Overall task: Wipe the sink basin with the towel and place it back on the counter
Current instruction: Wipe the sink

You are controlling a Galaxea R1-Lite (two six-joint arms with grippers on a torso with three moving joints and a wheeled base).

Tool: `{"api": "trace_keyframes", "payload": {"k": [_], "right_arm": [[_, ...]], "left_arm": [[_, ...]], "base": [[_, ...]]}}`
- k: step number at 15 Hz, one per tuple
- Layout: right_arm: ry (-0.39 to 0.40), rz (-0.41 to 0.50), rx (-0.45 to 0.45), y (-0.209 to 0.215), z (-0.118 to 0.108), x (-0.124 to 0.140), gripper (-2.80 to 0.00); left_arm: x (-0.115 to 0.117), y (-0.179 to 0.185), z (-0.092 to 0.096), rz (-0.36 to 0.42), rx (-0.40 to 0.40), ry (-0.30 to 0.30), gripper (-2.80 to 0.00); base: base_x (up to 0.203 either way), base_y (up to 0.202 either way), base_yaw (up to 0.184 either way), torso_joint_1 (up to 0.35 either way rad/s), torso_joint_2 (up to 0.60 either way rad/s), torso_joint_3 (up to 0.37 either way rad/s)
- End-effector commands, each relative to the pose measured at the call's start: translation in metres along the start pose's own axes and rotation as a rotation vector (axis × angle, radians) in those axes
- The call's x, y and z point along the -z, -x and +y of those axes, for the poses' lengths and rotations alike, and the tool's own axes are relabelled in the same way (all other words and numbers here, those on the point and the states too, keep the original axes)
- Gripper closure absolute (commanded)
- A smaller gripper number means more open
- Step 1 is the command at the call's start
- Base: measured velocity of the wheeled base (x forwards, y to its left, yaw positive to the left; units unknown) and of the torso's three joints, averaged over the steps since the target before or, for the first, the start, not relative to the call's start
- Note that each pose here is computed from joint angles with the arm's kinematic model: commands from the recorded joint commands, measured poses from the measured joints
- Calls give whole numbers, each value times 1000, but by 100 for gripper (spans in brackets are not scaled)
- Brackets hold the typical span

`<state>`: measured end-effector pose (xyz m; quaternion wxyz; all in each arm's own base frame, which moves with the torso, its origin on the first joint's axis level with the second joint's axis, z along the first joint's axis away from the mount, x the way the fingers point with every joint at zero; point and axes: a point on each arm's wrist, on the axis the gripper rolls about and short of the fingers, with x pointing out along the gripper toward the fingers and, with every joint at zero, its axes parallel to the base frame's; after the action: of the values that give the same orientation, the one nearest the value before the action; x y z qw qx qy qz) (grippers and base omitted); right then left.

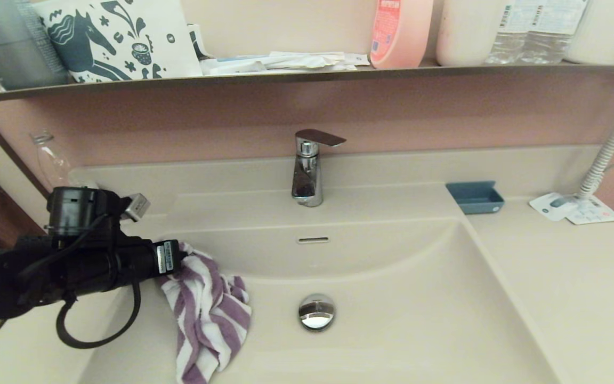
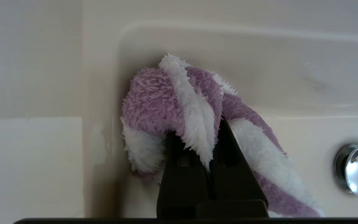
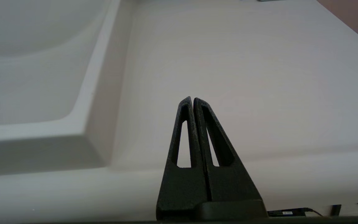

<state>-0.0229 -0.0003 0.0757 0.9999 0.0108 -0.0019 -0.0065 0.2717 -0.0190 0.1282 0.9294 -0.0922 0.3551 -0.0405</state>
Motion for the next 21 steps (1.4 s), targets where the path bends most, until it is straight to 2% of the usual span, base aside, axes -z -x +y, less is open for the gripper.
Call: {"api": "trace_keyframes", "payload": {"k": [1,4,6,8,12,14,17,19,21], "right_arm": [[0,1,0,0,0,0,0],[0,1,0,0,0,0,0],[0,1,-1,0,0,0,0],[0,1,-1,0,0,0,0],[0,1,0,0,0,0,0],[0,1,1,0,0,0,0],[0,1,1,0,0,0,0],[0,1,1,0,0,0,0],[0,1,1,0,0,0,0]], "left_arm": [[8,-9,-6,54,20,14,0],[12,-13,-7,77,21,16,0],[15,-12,-15,80,20,16,0],[12,-2,-24,34,-2,-7,0],[1,20,-45,-49,5,-54,0],[-13,34,-50,-71,-1,-58,0],[-27,63,-56,1,-15,-71,0],[-26,60,-60,26,-94,-90,0],[-19,36,-60,63,-248,-116,0]], "base": [[0,0,0,0,0,0],[0,0,0,0,0,0],[0,0,0,0,0,0],[0,0,0,0,0,0],[0,0,0,0,0,0],[0,0,0,0,0,0],[0,0,0,0,0,0],[0,0,0,0,0,0],[0,0,0,0,0,0]]}}
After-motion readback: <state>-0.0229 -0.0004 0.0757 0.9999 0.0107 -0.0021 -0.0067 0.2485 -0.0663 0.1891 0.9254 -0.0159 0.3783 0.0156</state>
